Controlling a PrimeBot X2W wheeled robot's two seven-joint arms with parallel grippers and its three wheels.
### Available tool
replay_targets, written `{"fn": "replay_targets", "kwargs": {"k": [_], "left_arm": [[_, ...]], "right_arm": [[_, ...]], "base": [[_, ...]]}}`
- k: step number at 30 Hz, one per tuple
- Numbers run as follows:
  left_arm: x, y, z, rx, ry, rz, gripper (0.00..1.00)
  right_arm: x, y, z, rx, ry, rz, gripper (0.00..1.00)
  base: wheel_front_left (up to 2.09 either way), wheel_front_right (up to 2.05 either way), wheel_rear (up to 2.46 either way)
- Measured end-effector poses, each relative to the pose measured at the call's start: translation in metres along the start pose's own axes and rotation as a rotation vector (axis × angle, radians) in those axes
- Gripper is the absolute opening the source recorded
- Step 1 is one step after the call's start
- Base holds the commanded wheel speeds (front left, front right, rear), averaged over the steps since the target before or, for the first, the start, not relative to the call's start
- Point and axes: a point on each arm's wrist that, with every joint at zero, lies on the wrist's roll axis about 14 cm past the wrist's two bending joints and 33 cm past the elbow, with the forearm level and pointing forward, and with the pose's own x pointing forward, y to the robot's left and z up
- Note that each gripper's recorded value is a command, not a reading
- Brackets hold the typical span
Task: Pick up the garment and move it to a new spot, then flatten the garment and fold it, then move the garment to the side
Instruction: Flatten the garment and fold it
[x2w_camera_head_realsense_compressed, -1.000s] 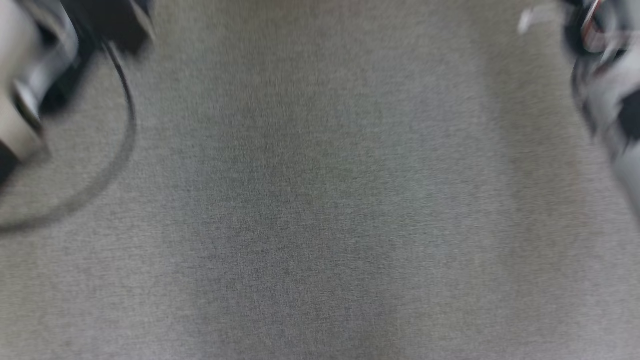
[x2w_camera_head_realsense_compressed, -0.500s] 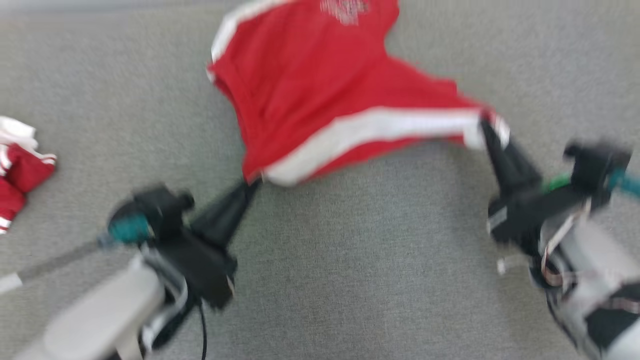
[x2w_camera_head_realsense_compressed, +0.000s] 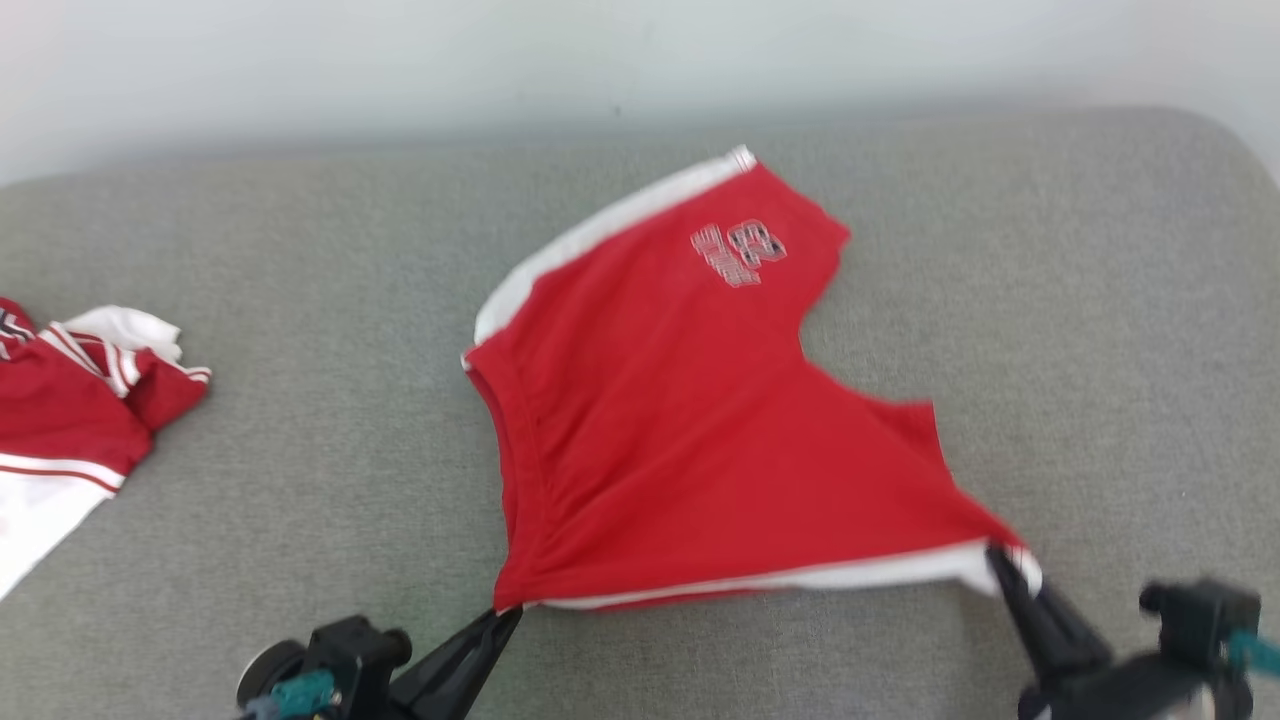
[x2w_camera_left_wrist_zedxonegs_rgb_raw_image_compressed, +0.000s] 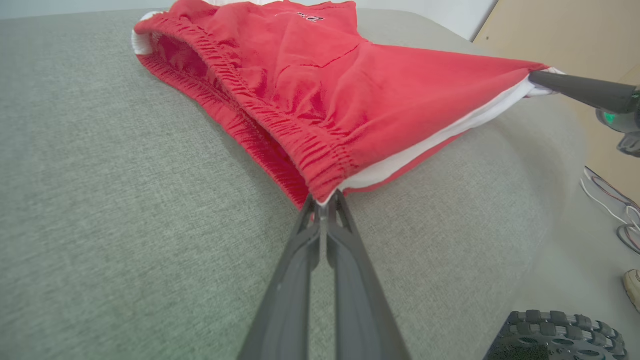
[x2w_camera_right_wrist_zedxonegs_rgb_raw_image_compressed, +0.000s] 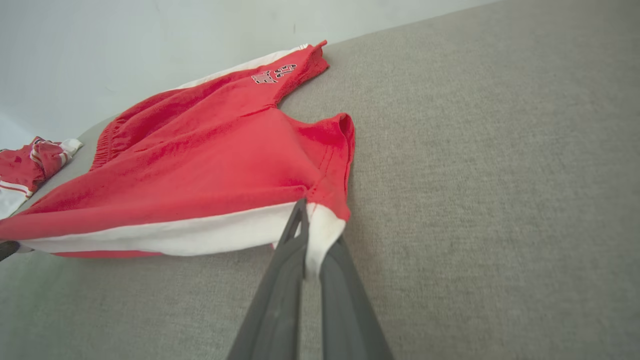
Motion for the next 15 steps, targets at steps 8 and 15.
{"fn": "replay_targets", "kwargs": {"k": [8, 15], "left_arm": [[-0.031, -0.005, -0.004, 0.027, -0.011, 0.041, 0.00], [-0.045, -0.008, -0.008, 0.021, -0.016, 0.067, 0.00]], "right_arm": [[-0.047, 0.020, -0.028, 0.089, 0.058, -0.014, 0.00], [-0.063, 0.027, -0.031, 0.131, 0.062, -0.040, 0.00]], "base": [[0.00, 0.00, 0.00], [0.00, 0.00, 0.00]]}}
